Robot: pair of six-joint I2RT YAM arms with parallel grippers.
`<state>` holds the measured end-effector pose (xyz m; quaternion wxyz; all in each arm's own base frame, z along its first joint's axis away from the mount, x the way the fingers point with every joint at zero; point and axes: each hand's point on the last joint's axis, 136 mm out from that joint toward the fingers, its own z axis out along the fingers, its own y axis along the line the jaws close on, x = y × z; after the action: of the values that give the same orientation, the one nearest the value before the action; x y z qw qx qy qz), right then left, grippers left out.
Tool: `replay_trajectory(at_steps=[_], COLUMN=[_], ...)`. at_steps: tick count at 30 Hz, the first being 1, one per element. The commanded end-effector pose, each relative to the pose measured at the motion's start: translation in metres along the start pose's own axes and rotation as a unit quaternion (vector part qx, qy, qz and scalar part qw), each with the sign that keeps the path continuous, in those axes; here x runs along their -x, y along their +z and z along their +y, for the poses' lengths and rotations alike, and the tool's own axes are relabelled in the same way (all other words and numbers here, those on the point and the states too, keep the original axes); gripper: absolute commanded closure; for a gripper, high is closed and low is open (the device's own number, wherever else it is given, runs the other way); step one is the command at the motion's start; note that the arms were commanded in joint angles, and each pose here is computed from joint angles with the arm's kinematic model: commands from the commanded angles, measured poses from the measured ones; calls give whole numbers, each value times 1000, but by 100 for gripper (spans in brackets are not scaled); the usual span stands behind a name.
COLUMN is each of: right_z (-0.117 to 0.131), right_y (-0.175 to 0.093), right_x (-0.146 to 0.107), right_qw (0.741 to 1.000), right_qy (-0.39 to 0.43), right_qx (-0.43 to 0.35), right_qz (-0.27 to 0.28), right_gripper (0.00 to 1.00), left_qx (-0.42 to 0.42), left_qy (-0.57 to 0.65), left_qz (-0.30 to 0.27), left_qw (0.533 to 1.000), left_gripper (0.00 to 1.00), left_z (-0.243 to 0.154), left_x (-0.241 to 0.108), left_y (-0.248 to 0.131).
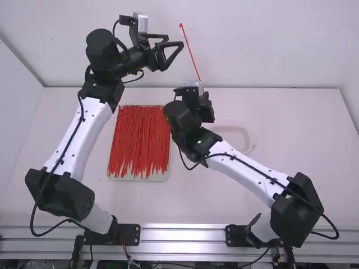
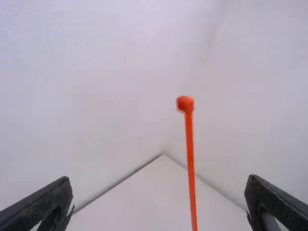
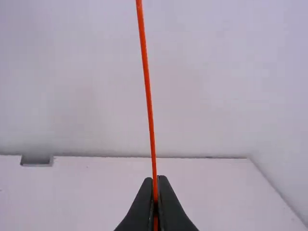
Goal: Fasten the cable tie
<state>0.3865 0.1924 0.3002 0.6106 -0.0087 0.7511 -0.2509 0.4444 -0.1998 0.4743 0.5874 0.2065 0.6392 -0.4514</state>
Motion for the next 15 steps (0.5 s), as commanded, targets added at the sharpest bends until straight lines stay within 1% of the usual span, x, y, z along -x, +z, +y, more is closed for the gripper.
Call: replay_trajectory(at_steps=[1, 2, 3, 5, 7, 11, 15], right_z=[-20, -20, -20, -21, -23, -25, -25], right_y=[-14, -17, -19, -23, -25, -25, -24], right_x=[19, 19, 20, 20, 20, 21, 21], right_qw=[999, 999, 999, 998, 998, 998, 997], right_qy=[26, 26, 26, 27, 27, 26, 32], right_qx=[-38, -40, -42, -49, -57, -61, -62], right_qz=[-12, -13, -14, -16, -16, -16, -16], right_gripper=[100, 100, 100, 100, 100, 100, 100], left_qx=[-19, -20, -18, -12, -5, -9, -7], left_qy=[3, 4, 4, 3, -6, -10, -10], left_qz=[-11, -13, -15, -18, -20, -25, -31], left_qw=[1000, 1000, 1000, 1000, 1000, 1000, 999], left_gripper=[12, 18, 27, 40, 47, 53, 54], left_z=[-18, -20, -21, -21, -19, -20, -18], left_x=[10, 10, 10, 10, 11, 14, 18], left_y=[5, 7, 8, 10, 10, 10, 7])
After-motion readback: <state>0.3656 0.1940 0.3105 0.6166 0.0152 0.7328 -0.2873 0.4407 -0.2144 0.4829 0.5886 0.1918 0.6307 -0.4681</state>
